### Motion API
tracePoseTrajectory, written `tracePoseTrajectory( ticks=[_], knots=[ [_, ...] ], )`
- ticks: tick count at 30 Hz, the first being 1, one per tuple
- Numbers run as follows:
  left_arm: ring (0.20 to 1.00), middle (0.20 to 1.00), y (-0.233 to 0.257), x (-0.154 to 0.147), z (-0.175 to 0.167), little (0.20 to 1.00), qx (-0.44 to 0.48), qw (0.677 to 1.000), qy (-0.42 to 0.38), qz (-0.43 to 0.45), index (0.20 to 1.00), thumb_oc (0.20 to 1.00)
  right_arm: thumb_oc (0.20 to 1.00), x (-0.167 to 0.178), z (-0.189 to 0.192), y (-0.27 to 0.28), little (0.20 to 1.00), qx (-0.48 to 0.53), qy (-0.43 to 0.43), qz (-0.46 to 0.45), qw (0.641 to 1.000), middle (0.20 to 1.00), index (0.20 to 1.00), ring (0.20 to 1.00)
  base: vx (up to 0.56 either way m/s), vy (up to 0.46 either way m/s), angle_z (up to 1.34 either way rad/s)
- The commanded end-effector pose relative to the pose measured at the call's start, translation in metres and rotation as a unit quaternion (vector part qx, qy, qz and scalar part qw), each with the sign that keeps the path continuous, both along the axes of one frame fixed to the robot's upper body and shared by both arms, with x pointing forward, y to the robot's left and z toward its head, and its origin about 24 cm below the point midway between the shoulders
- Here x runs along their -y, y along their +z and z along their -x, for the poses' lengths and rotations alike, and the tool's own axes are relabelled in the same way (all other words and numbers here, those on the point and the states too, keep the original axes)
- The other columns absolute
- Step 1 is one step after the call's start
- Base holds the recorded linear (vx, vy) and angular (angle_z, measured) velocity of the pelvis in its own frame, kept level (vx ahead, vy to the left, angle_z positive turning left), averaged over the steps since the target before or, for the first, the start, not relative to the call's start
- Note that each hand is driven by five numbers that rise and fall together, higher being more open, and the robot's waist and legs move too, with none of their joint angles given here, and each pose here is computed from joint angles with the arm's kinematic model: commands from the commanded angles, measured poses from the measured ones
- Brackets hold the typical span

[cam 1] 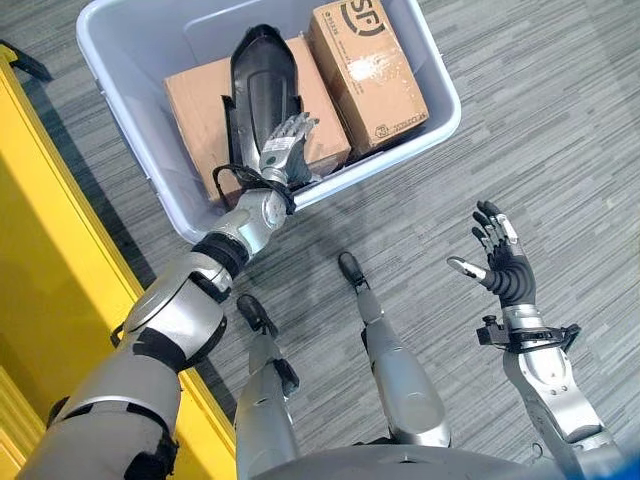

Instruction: Move parts from the plastic box to the shelf.

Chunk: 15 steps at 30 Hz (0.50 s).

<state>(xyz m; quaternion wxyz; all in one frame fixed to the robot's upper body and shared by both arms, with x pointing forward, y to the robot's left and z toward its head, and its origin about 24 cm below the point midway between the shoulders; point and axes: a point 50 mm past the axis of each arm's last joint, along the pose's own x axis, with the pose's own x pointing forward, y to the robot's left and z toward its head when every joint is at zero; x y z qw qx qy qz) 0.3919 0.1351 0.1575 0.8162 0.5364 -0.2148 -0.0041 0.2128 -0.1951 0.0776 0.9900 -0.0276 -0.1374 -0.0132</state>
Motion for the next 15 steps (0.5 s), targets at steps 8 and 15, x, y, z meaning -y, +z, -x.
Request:
tracePoseTrajectory(
  ticks=[8,15],
  knots=[
    [1.000,1.000,0.076,-0.026,0.055,1.000,0.195,0.962,-0.107,0.159,1.000,1.000,1.000,0.027,0.012,0.027,1.000,0.087,-0.054,0.015,0.995,1.000,1.000,1.000,0.00,-0.011,0.08],
    [1.000,1.000,0.065,-0.039,0.059,1.000,0.217,0.944,-0.056,0.242,1.000,1.000,1.000,0.026,0.013,0.025,1.000,0.081,-0.056,0.015,0.995,1.000,1.000,1.000,-0.02,-0.009,0.07]
  ],
)
